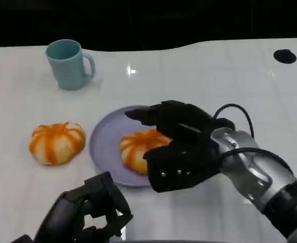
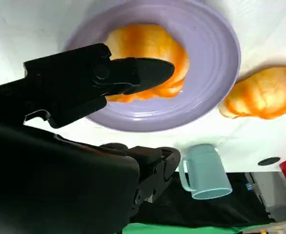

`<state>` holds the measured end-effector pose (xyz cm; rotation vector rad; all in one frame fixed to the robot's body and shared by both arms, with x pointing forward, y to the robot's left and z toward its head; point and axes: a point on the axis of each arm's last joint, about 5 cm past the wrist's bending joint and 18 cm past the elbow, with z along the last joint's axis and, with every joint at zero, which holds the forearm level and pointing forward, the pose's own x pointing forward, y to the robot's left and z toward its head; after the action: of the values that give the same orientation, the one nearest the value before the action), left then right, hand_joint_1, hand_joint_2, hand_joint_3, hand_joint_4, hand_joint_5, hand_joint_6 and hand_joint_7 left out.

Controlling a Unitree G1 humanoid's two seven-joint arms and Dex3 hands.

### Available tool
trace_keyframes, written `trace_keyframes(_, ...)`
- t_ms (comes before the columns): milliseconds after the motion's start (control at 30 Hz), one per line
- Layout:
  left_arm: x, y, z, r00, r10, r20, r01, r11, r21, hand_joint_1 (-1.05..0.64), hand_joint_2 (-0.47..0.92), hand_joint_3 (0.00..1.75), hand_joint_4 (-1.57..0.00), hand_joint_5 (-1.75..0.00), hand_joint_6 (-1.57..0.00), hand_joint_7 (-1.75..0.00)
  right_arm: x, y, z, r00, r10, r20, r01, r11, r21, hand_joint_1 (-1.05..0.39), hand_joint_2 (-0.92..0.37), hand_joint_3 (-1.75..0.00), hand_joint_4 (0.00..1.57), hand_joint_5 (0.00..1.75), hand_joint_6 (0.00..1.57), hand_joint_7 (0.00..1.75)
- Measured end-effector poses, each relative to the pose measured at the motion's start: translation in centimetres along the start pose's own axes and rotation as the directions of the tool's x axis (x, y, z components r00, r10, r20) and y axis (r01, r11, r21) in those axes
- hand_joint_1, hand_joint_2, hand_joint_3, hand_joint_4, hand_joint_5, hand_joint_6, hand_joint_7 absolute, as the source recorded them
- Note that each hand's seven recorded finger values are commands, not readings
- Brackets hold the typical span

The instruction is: Grasp the bread from the table and place it into the plate.

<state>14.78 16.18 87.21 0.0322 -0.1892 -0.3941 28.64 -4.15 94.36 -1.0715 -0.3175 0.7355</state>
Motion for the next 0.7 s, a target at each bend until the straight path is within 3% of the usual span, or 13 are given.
trace_keyframes(133, 0.1, -0.1, 0.0, 1.0, 0.0, 0.003, 0.0, 1.0, -0.001, -0.55, 0.92, 0.34, -0.67, -1.75, -0.59, -1.55, -1.7, -0.78, -0.5, 0.999, -0.039, 0.013, 0.039, 0.998, 0.048, -0.72, -0.92, -0.29, 0.03, 0.26, 0.18, 0.02)
trace_keyframes(267, 0.1, -0.1, 0.1, 1.0, 0.001, 0.005, -0.001, 1.0, -0.005, -0.53, 0.92, 0.35, -0.67, -1.75, -0.58, -1.56, -3.6, -1.02, -1.0, 0.994, -0.107, 0.032, 0.104, 0.99, 0.096, -0.7, -0.92, -0.26, 0.07, 0.32, 0.23, 0.04)
trace_keyframes(533, 0.1, -0.1, 0.1, 1.0, 0.002, -0.002, -0.002, 1.0, -0.006, -0.54, 0.92, 0.34, -0.67, -1.75, -0.58, -1.57, -8.2, -0.08, -2.5, 0.972, -0.233, 0.025, 0.226, 0.959, 0.169, -0.61, -0.92, -0.16, 0.16, 0.57, 0.37, 0.09)
trace_keyframes(700, 0.2, 0.0, 0.1, 1.0, 0.004, -0.002, -0.004, 1.0, -0.007, -0.51, 0.92, 0.34, -0.67, -1.75, -0.58, -1.58, -10.8, 1.17, -3.5, 0.943, -0.332, 0.005, 0.323, 0.921, 0.216, -0.36, -0.9, -0.05, 0.48, 0.84, 0.63, 0.22)
